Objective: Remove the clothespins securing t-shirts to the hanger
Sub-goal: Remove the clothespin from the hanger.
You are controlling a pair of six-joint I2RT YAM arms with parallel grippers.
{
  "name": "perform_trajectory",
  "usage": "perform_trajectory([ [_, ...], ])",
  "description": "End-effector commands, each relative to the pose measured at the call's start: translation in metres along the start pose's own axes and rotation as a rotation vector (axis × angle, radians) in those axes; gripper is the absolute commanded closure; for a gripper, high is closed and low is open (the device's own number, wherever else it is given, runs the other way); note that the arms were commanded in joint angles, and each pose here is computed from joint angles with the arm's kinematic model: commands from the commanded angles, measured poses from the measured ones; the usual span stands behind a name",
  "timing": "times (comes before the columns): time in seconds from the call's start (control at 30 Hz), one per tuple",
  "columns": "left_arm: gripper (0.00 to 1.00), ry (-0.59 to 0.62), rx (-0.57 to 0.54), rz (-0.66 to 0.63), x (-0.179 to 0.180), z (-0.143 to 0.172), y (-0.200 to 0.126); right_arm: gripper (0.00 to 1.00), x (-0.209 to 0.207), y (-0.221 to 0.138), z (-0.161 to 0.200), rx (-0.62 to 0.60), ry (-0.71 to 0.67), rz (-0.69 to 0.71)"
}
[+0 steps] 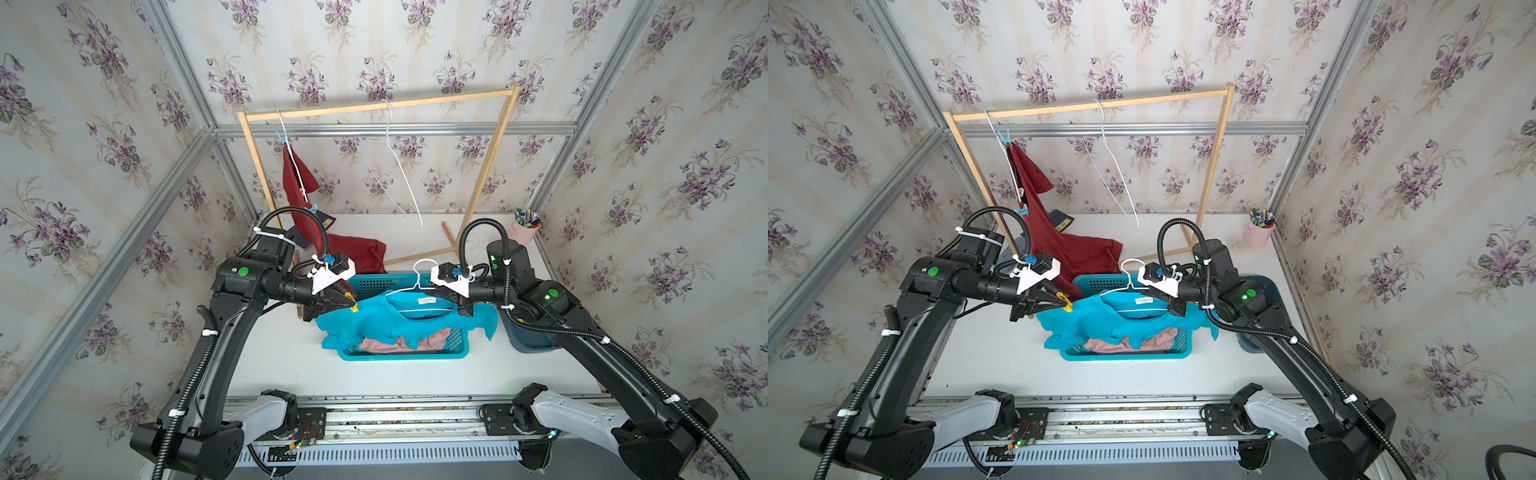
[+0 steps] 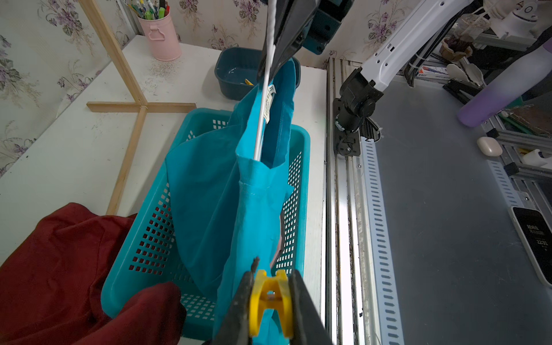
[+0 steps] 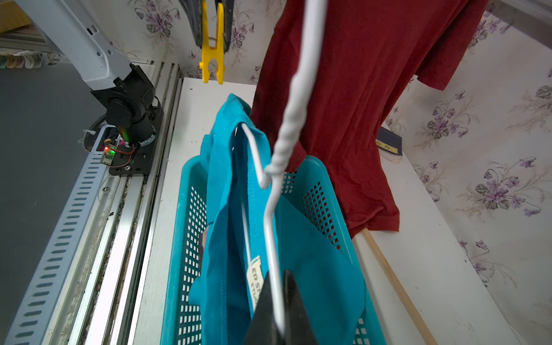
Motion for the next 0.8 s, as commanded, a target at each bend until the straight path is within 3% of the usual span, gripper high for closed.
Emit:
perform_trajectory([
  [0.0, 1.00, 0.016, -0.006, -0.006, -0.002, -0.003, -0.002, 1.00, -0.006, 0.002, 0.002, 0.016, -0.003, 0.032],
  [0.23, 1.00, 0.048, -0.023, -0.029, -0.002, -0.008, -0.006, 1.00, -0.012, -0.003, 0.002, 0.046, -0.017, 0.095],
  [0.6, 1.00, 0.087, -0.056, -0.072, -0.005, -0.011, -0.009, 1.00, -0.015, 0.034, 0.005, -0.062, 0.087, -0.041],
  [0.77, 1.00, 0.091, -0.066, -0.077, -0.005, -0.010, -0.008, 1.00, -0.010, 0.066, 0.036, -0.085, 0.220, -0.105],
])
Point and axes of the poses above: each gripper's point midway between its finger pads, its own y axis out along the fingers, its own x axis along the line the jaws close on, z = x × y, the point moved 5 cm from there along -y, back along the fingers, and after that the axes turned 3 degrees about -y, right-handed, at the moved point
